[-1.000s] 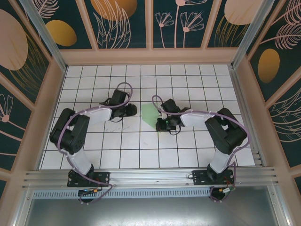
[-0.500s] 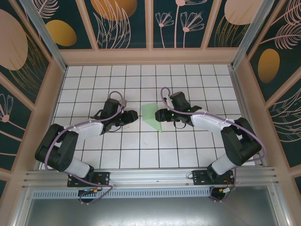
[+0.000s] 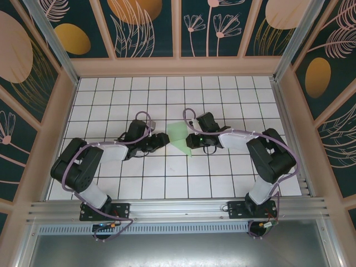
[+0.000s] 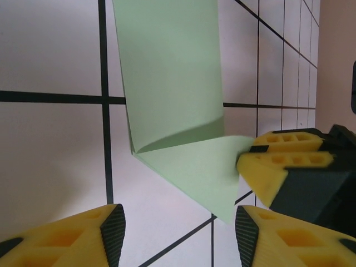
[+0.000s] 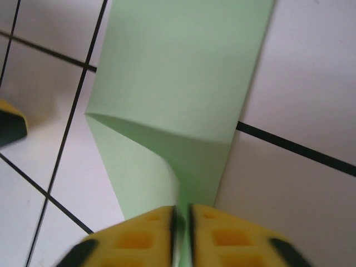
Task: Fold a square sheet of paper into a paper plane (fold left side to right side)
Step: Fourth fold the wing at the center of the table.
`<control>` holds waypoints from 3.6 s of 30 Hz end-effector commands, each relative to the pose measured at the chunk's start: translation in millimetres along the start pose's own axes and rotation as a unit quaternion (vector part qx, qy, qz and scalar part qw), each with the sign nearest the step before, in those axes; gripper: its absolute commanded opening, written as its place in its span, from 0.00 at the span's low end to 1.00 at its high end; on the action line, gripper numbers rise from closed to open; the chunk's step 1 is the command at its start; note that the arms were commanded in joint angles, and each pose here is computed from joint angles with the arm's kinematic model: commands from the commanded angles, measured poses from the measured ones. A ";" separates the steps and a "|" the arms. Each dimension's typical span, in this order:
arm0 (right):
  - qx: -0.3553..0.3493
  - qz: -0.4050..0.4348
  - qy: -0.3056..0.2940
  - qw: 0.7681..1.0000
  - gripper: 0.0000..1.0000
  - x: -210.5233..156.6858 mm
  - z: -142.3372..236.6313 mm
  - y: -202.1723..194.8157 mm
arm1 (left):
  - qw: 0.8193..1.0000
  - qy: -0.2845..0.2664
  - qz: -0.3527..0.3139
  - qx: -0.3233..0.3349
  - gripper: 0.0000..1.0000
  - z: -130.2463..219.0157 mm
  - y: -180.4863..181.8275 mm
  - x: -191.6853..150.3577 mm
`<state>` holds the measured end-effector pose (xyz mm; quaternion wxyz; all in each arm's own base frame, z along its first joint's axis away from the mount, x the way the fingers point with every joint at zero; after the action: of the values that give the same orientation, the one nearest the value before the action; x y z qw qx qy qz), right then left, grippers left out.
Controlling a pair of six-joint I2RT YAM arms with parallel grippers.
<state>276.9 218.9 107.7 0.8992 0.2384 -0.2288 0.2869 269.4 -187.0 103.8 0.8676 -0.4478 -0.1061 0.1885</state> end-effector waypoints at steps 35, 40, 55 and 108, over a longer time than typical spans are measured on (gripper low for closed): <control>0.007 -0.016 -0.026 1.000 0.03 -4.4 13.5 -6.3 | 0.999 0.027 -0.013 -0.041 0.42 -43.9 -38.3 14.0; -0.026 -0.014 -0.045 0.999 0.30 0.8 26.4 -7.4 | 0.999 0.022 -0.016 -0.042 0.40 -41.0 -42.5 14.8; -0.137 0.106 -0.068 0.983 0.55 -9.1 40.2 57.1 | 0.998 0.021 0.004 -0.053 0.36 -37.6 -54.0 17.0; -0.016 0.063 -0.026 0.998 0.03 -8.5 -7.9 57.1 | 0.998 -0.050 -0.015 -0.020 0.53 24.8 -44.8 25.5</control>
<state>237.2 259.5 107.5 0.8856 0.1521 -0.2746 0.3423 299.9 -183.8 166.6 0.8451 -0.4647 -0.1752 0.1981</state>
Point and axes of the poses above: each hand's point on the last joint's axis, 136 mm out from that joint toward the fingers, its own z axis back along the fingers, its own y axis along the line the jaws close on, x = y × z, the point moved 9 cm from there along z, back along the fingers, and after that the axes turned 15 degrees about z, right-handed, at the moved point
